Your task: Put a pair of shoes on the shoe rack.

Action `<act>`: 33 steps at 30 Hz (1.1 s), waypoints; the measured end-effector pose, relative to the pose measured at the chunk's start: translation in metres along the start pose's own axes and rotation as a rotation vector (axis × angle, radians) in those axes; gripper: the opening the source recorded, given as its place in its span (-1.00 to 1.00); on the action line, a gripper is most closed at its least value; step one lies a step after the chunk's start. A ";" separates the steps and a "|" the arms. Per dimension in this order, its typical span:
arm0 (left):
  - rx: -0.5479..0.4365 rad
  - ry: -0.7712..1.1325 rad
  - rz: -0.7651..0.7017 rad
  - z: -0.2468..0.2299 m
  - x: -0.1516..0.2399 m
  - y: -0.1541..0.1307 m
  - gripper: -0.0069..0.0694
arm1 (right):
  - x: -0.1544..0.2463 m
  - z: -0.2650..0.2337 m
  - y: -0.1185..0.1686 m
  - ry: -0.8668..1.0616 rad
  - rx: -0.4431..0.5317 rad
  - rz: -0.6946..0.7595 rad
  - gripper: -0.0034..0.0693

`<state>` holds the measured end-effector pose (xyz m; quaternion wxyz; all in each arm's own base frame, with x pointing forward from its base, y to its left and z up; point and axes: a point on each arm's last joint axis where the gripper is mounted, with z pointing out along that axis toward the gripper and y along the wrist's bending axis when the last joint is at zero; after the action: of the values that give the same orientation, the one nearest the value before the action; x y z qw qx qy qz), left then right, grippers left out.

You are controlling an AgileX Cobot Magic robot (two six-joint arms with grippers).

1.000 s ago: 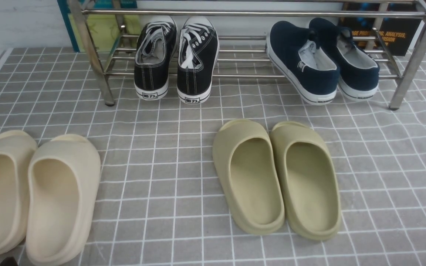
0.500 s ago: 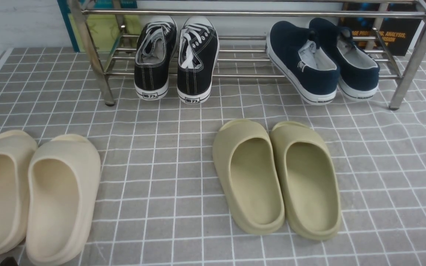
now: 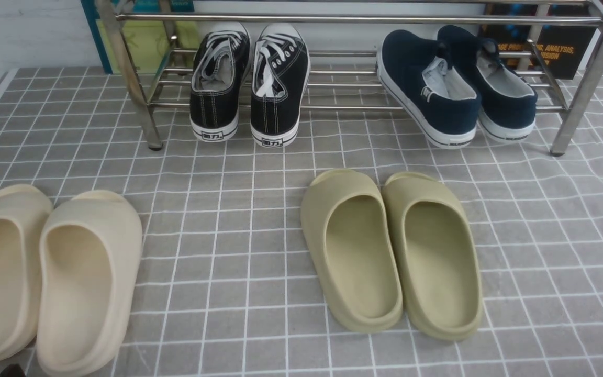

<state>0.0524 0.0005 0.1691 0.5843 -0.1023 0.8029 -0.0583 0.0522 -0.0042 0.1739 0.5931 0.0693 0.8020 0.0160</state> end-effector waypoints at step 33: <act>0.000 0.000 0.000 0.000 0.000 0.000 -0.19 | 0.000 0.000 0.000 0.000 0.000 0.000 -0.79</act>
<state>0.0524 0.0005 0.1691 0.5843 -0.1023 0.8029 -0.0583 0.0522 -0.0042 0.1739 0.5931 0.0693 0.8020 0.0160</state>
